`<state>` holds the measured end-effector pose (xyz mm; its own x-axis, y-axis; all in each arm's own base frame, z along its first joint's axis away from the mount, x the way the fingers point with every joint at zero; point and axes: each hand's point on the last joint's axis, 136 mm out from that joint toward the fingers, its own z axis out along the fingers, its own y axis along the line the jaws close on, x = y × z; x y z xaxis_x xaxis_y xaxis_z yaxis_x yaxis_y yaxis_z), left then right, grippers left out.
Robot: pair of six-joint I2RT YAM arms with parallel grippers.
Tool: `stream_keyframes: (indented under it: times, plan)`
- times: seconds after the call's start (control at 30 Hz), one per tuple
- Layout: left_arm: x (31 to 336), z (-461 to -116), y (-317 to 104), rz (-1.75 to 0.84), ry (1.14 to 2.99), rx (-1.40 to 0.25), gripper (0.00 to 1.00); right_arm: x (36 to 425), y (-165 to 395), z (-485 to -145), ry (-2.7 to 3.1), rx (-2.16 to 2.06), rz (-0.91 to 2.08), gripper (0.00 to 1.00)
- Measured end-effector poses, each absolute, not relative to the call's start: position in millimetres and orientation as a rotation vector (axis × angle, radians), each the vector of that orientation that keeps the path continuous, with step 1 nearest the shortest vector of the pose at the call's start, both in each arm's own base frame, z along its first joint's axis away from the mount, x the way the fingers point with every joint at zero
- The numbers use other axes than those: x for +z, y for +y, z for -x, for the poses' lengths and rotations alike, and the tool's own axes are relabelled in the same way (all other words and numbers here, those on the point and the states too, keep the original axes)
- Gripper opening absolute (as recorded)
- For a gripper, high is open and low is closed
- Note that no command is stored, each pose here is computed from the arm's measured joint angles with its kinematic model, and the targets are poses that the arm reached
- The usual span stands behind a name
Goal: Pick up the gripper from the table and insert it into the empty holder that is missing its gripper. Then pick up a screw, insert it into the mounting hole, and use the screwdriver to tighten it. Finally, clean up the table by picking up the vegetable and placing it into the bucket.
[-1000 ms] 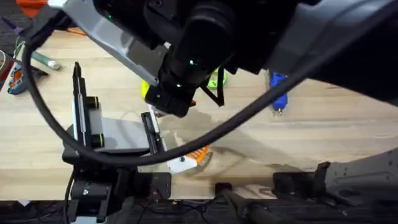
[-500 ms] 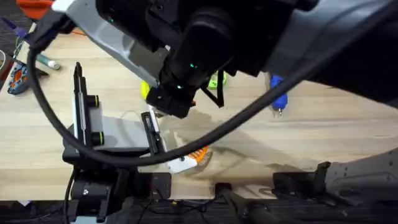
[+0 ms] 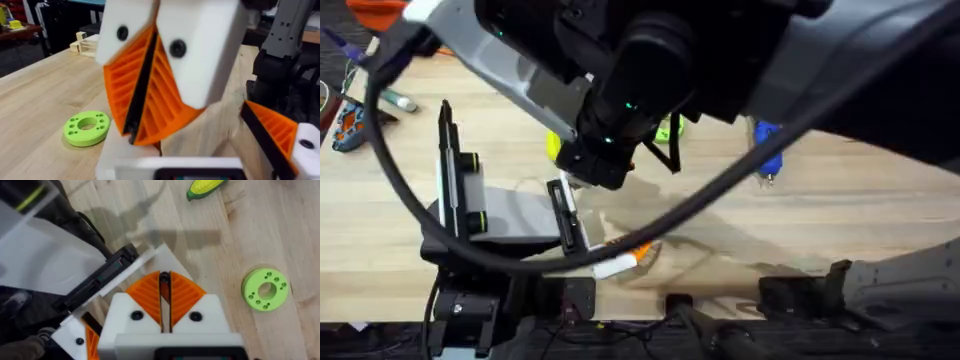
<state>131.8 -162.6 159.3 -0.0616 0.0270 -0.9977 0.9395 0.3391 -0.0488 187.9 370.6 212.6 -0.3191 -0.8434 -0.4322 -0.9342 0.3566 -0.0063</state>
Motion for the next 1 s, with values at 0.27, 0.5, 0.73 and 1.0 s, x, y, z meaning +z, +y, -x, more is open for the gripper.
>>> stream_keyframes:
  times: [0.27, 0.5, 0.73, 1.0]
  plan:
    - [159, -132, -163, -0.949, 1.420, -0.970, 0.987, 212, 371, -186, 2.267, 0.352, 1.565, 0.205]
    - [159, -132, -162, -0.948, 1.421, -0.970, 0.987, 211, 371, -184, 2.268, 0.358, 1.568, 0.272]
    - [159, -132, -162, -0.947, 1.422, -0.968, 0.986, 211, 369, -184, 2.273, 0.348, 1.569, 0.473]
    - [159, -131, -163, -0.964, 1.407, -0.959, 0.986, 207, 357, -191, 2.299, 0.269, 1.552, 0.875]
